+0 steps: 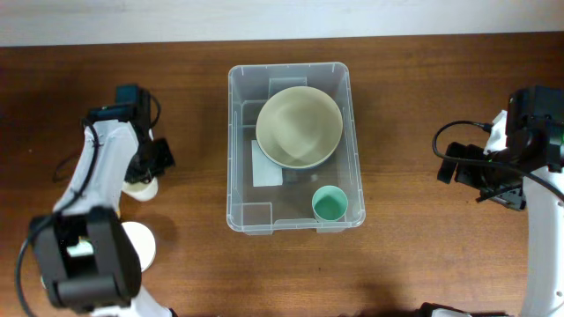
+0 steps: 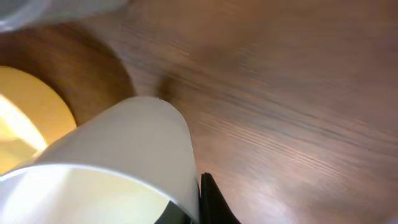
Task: Pack container
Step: 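Grasp the cream cup with the left gripper and lift toward the container, then lower the cream cup into the mint-green cup and open the left gripper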
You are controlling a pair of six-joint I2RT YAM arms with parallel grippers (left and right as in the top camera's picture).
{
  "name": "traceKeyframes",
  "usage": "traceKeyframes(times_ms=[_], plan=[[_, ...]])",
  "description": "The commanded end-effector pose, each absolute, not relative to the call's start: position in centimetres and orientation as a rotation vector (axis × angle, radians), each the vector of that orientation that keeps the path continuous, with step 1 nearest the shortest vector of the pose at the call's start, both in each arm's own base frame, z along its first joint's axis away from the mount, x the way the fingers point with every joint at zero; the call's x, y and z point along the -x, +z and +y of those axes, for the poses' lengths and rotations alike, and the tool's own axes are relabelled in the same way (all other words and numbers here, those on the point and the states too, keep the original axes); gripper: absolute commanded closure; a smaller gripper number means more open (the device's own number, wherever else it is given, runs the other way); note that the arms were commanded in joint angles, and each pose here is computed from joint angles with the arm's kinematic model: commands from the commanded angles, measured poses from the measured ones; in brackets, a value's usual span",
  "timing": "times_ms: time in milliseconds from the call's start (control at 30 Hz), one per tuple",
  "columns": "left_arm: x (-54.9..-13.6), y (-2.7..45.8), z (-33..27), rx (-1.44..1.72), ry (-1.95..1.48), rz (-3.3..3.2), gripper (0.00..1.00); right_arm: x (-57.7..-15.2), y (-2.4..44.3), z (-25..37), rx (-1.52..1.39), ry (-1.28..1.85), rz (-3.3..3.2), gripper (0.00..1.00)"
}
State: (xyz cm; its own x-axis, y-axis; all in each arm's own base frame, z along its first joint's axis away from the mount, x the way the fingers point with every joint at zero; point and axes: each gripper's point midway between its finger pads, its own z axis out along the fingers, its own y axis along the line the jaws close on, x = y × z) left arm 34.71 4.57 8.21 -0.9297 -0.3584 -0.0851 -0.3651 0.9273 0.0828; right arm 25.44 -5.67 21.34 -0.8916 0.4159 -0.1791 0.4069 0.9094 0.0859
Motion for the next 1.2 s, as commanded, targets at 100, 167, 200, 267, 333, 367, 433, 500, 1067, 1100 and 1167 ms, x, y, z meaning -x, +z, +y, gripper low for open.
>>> traceKeyframes(times_ms=[100,167,200,267,333,367,433,500,1067,1100,1167], plan=[[-36.6,23.6,-3.0,0.309,-0.030,2.633,0.99,-25.4,21.3,-5.7,-0.610,0.054,2.881,0.00],[-36.1,26.3,-6.1,0.244,-0.098,2.564,1.00,-25.5,21.3,-5.7,-0.610,0.054,2.880,0.00],[-35.7,27.2,-7.7,0.211,-0.135,2.540,0.99,-25.5,21.3,-5.7,-0.610,0.054,2.880,0.00],[-34.9,28.3,-10.8,0.158,-0.205,2.513,1.00,-25.5,21.3,-5.7,-0.610,0.055,2.880,0.00],[-34.0,28.4,-14.1,0.107,-0.268,2.516,0.99,-25.4,21.3,-5.7,-0.610,0.055,2.881,0.00],[-33.6,28.2,-15.5,0.083,-0.288,2.525,1.00,-25.4,21.3,-5.7,-0.610,0.055,2.881,0.00],[-32.8,27.5,-18.2,0.023,-0.321,2.544,0.99,-25.4,21.3,-5.7,-0.610,0.055,2.881,0.00],[-32.2,26.7,-20.7,-0.054,-0.354,2.566,1.00,-25.4,21.3,-5.7,-0.611,0.055,2.883,0.00],[-27.6,18.3,-32.4,-0.421,-0.585,2.815,1.00,-23.7,21.2,-8.9,-0.890,-0.024,2.841,0.01],[-27.4,18.3,-32.6,-0.431,-0.587,2.815,1.00,-23.7,21.2,-8.9,-0.890,-0.024,2.841,0.01],[-26.9,18.2,-33.0,-0.451,-0.588,2.816,1.00,-23.7,21.2,-8.9,-0.889,-0.024,2.841,0.01]])
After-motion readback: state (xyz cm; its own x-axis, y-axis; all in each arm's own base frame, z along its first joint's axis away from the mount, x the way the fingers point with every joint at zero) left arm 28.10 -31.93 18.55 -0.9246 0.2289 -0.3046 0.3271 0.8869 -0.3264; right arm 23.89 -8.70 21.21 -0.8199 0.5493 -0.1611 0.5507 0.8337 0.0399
